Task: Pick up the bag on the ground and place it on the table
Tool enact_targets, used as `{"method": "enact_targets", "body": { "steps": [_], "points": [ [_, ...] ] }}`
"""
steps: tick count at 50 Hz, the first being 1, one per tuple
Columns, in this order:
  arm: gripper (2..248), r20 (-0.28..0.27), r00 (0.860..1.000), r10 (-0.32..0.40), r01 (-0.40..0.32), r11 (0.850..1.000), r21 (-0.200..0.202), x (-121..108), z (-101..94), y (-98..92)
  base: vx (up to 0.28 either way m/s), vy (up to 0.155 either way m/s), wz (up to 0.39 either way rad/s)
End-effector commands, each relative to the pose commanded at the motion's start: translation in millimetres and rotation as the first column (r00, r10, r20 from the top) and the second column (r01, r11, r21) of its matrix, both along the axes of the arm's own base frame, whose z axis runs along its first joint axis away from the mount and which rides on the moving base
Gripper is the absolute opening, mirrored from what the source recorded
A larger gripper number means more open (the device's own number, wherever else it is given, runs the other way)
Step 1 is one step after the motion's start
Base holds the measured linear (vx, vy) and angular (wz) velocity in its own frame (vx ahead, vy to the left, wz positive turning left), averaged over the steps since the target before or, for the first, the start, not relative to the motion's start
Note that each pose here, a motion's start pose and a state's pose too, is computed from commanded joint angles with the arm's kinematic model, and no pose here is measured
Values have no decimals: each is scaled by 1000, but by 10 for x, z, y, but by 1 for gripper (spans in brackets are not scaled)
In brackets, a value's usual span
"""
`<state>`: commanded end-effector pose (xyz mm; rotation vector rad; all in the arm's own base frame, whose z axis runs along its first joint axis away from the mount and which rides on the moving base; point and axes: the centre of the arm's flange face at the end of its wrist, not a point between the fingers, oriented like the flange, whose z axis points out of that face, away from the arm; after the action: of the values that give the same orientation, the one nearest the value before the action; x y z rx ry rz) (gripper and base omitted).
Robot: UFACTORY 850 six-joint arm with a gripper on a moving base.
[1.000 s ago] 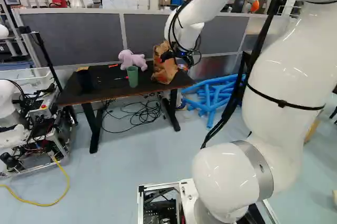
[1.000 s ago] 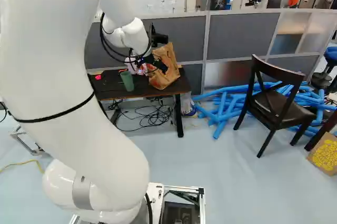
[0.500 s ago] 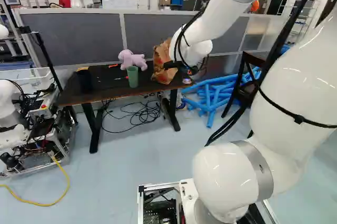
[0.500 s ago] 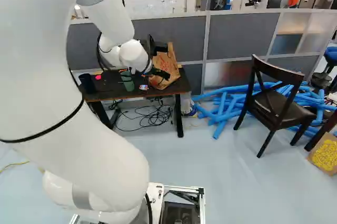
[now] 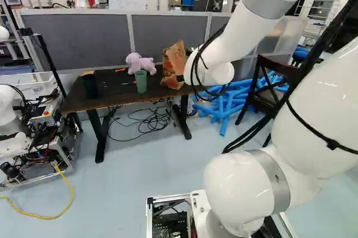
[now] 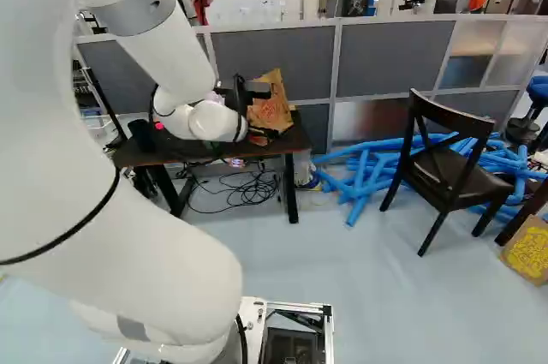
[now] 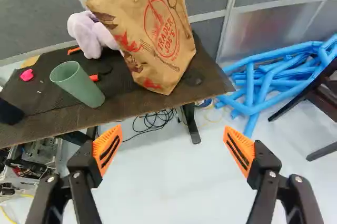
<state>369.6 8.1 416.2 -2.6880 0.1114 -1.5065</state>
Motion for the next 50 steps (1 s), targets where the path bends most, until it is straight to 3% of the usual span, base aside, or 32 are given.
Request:
{"method": "enact_targets", "body": {
  "steps": [25, 50],
  "points": [
    [247, 110, 994, 17, -12, 999, -45, -490, -264, -48, 0, 0, 0],
    [247, 180, 983, 29, -15, 997, -76, -824, -427, -72, 0, 0, 0]
  ]
}}
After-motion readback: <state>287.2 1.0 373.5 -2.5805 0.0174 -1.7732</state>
